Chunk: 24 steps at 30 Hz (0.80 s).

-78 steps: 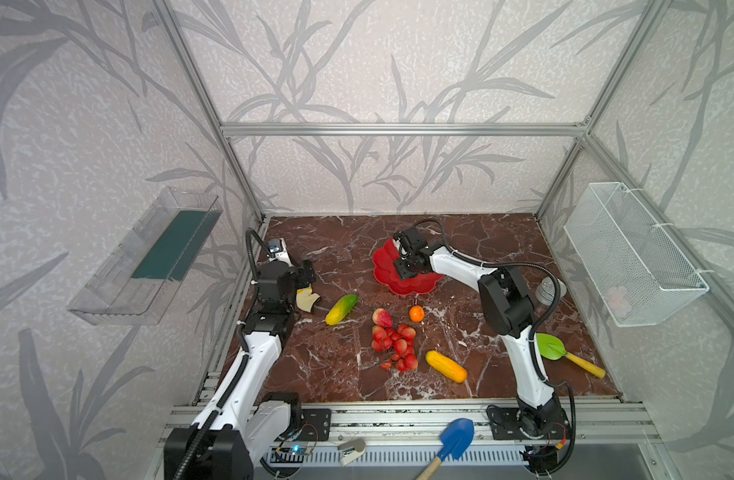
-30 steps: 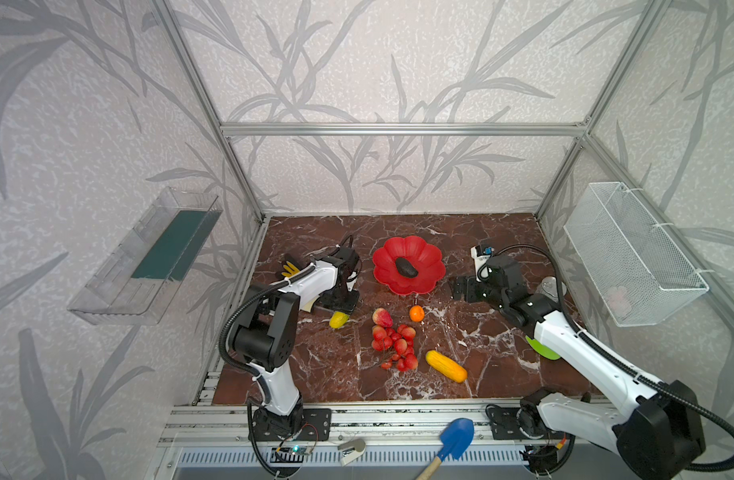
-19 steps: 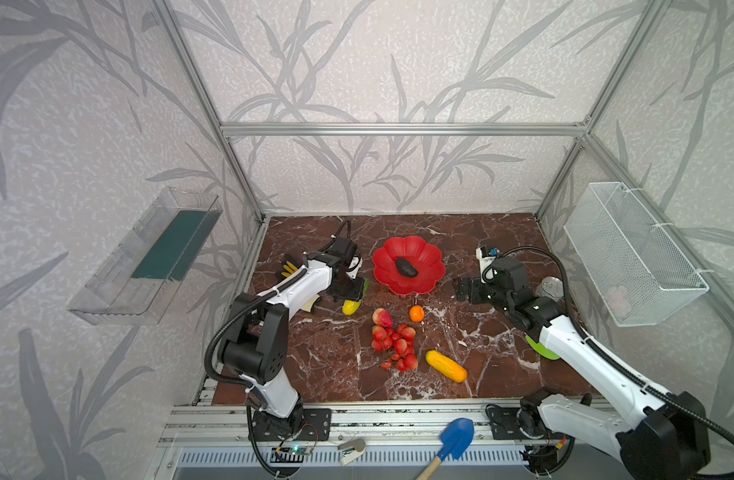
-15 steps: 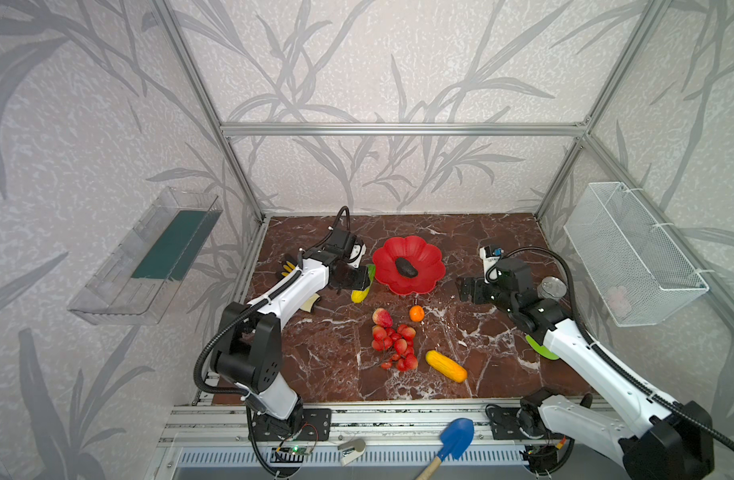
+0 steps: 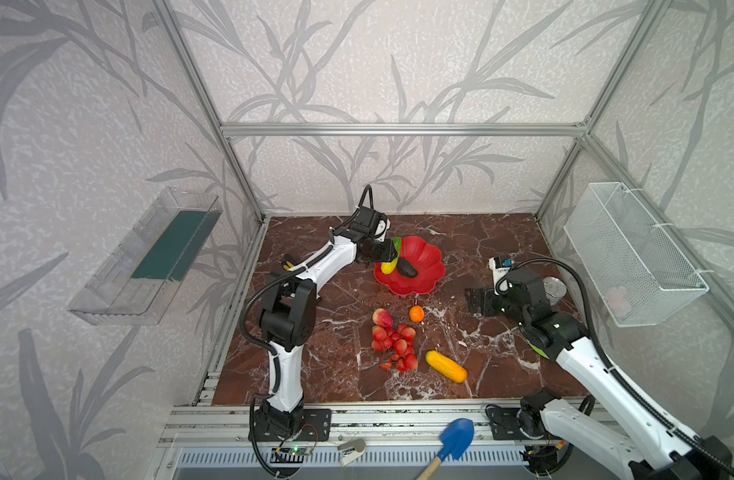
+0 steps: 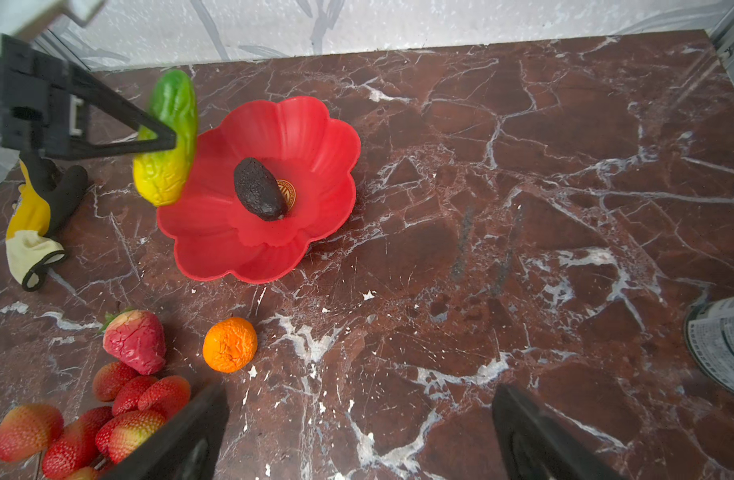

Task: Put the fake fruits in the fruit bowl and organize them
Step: 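Place the cucumber in the red bowl beside the avocado with the left gripper, then grasp the yellow mango with the right gripper while the left arm withdraws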

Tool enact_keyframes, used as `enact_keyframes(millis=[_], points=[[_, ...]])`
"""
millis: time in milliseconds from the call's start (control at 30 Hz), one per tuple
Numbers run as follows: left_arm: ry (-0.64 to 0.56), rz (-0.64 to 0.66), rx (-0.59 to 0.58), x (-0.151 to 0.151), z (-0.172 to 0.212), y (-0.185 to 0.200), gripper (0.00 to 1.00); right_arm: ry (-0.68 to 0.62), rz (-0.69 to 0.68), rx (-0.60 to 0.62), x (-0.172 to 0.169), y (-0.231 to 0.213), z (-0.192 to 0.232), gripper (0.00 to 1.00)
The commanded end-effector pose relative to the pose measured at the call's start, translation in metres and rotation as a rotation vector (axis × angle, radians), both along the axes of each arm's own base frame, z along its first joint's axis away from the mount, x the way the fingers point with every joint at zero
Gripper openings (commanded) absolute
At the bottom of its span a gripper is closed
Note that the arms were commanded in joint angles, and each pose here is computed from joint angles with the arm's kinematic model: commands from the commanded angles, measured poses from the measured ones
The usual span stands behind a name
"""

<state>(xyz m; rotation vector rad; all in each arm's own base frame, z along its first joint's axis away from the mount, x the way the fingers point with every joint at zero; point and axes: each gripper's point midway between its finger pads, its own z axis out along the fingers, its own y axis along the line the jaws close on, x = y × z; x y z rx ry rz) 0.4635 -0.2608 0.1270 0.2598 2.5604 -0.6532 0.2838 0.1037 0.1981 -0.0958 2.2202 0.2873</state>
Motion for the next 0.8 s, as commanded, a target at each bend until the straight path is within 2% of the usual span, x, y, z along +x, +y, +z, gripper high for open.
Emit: enact_keyframes(millis=[0,100,300,467,767], points=[[0.000,0.039,0.006,0.012,0.001,-0.004,0.29,0.026,-0.004,-0.017,-0.012,-0.007,-0.007,0.99],[0.029,0.052,0.008,0.017,-0.011,-0.009,0.29,0.037,-0.002,-0.011,-0.016,-0.007,-0.010,0.99],[0.029,0.061,-0.009,0.022,-0.009,-0.013,0.49,0.058,0.004,-0.001,-0.020,-0.006,-0.016,0.99],[-0.042,0.057,-0.033,0.023,0.026,-0.012,0.54,0.078,0.025,0.007,-0.020,-0.001,-0.021,0.99],[-0.275,0.079,-0.037,0.013,0.122,0.009,0.58,0.161,0.105,0.061,-0.027,0.018,-0.042,1.00]])
